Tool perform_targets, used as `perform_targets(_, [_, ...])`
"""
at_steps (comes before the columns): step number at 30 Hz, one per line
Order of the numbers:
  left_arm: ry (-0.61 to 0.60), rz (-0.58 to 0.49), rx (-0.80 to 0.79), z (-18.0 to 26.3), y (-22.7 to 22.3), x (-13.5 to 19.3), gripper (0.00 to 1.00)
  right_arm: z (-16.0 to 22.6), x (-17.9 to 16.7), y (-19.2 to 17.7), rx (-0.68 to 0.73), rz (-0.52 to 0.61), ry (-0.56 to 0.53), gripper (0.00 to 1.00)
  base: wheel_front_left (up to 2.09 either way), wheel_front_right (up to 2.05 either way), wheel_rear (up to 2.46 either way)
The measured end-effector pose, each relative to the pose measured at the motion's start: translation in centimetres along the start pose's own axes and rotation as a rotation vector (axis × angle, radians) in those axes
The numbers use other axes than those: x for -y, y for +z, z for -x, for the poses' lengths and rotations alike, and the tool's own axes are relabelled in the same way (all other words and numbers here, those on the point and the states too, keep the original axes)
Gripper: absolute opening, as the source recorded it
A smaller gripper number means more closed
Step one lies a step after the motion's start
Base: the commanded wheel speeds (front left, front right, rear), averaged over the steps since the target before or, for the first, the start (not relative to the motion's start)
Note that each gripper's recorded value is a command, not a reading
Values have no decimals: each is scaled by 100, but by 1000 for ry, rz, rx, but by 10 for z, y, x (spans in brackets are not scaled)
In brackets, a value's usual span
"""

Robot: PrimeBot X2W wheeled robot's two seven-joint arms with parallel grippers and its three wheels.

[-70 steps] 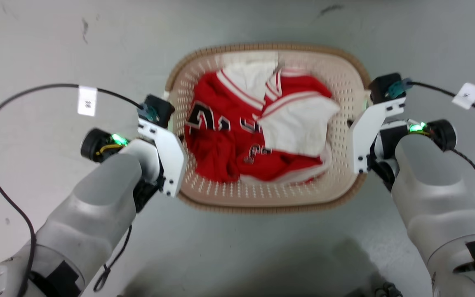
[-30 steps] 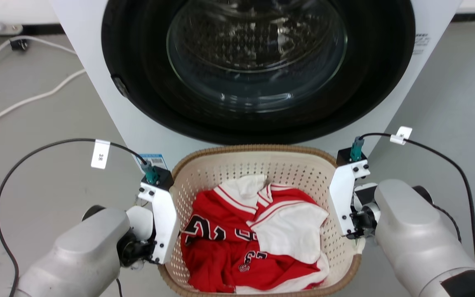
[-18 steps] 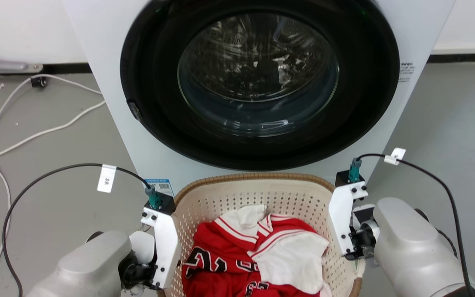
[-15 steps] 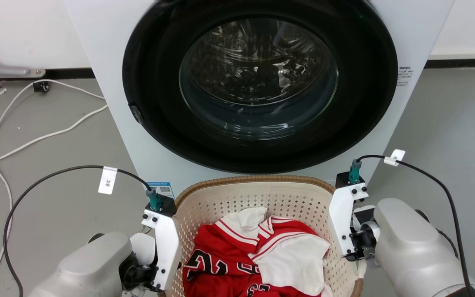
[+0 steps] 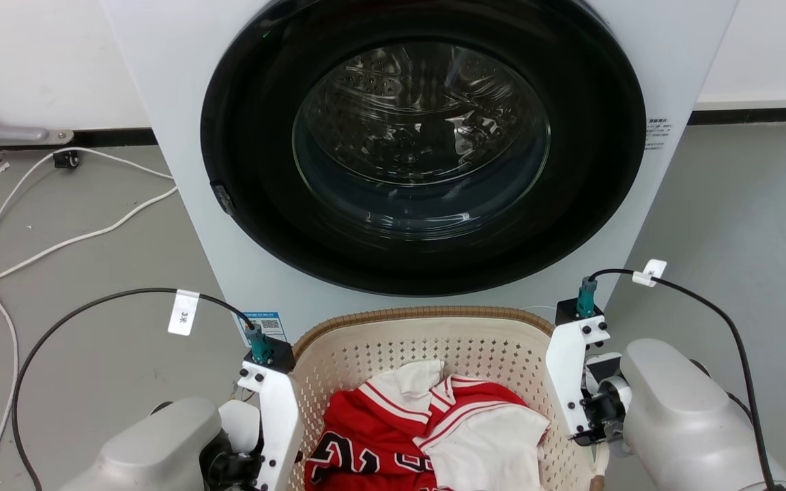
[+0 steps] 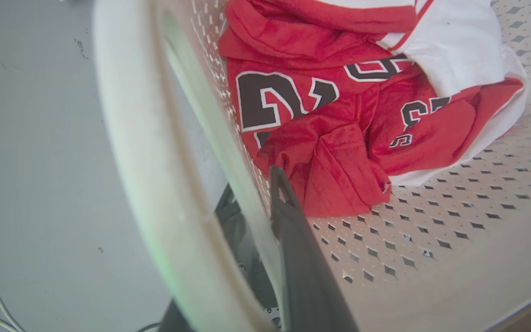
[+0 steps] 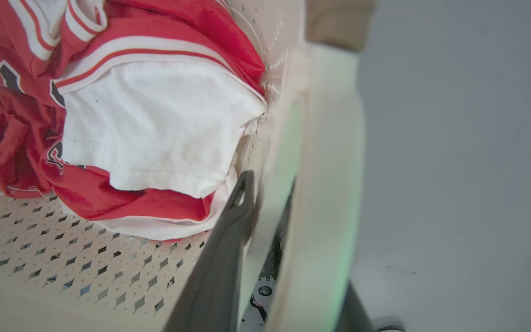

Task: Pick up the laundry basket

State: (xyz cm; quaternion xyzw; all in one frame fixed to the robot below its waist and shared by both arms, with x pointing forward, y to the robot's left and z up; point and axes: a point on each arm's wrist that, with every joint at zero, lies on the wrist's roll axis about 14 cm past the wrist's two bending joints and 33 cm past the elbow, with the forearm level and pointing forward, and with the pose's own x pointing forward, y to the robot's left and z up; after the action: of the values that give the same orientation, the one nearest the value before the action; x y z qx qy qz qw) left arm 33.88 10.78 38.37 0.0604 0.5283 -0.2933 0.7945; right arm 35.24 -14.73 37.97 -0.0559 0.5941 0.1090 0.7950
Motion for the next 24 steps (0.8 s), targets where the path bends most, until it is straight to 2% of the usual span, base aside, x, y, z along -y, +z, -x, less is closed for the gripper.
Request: perform_targets(24, [-15, 3, -12, 0, -9, 11, 0, 5, -1, -8, -9, 5, 12, 0, 0, 0, 0])
